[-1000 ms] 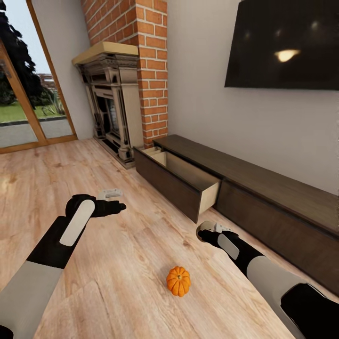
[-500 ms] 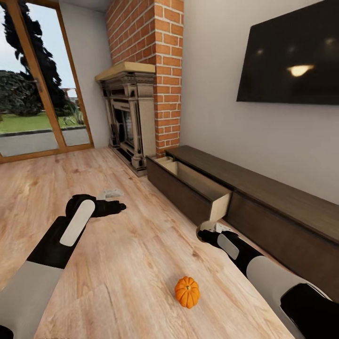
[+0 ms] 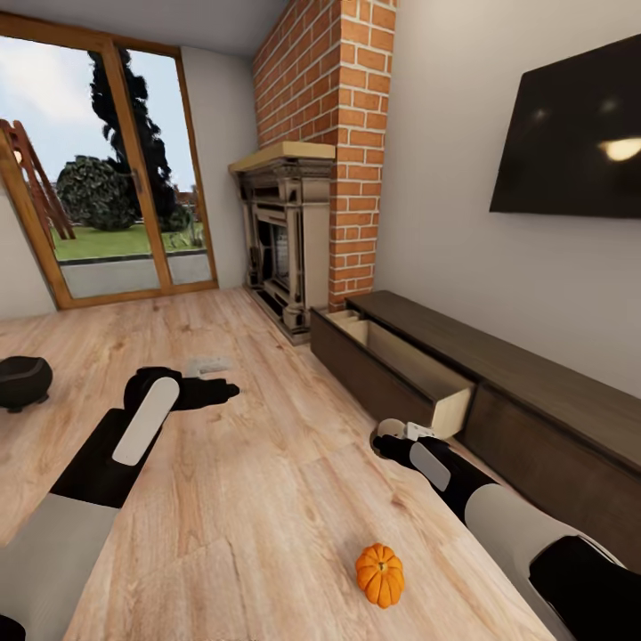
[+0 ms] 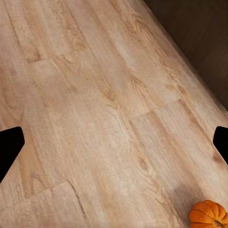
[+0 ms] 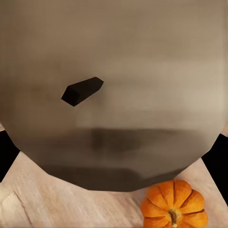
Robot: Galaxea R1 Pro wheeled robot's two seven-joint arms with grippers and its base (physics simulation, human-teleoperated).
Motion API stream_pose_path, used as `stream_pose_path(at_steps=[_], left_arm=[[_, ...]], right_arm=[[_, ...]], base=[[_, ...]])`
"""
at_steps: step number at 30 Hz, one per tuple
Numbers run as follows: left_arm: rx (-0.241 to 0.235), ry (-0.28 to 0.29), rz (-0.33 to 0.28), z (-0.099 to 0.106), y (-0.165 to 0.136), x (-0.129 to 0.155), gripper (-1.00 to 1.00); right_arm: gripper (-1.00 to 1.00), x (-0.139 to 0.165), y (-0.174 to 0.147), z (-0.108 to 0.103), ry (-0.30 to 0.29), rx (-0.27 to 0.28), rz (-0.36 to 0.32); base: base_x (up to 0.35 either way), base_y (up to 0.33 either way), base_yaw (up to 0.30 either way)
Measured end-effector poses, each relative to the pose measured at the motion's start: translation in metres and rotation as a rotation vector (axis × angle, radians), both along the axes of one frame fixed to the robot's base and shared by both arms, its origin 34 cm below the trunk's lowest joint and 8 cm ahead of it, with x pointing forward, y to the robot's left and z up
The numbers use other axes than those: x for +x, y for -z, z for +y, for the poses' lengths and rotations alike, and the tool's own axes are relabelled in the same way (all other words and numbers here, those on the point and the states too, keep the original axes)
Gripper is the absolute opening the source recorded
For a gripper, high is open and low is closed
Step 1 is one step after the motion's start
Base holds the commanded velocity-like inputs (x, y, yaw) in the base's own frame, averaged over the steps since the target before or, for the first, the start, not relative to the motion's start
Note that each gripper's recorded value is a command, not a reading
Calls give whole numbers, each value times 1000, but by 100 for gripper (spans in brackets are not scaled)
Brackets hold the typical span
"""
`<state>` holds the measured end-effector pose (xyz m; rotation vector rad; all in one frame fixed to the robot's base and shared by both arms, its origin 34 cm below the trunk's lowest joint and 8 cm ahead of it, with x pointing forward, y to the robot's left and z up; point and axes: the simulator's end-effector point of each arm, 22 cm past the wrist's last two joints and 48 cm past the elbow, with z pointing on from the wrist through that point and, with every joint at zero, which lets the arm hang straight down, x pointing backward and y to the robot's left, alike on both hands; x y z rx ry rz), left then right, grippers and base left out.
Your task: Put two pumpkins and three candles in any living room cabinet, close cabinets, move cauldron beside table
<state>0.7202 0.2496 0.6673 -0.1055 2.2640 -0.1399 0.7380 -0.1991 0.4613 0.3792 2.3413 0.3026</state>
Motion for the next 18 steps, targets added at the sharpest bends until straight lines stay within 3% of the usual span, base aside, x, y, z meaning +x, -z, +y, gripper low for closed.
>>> stream_pose_path(at_steps=[8,18], left_arm=[[-8,7,-23,-2,-11,-1,100],[-10,10,-34,-3,-17,-2,100]], right_arm=[[-100,0,-4,0,-1,0,-6],[-100,1,-9,0,0,1,-15]], base=[[-8,4,263],[-106,99,232]])
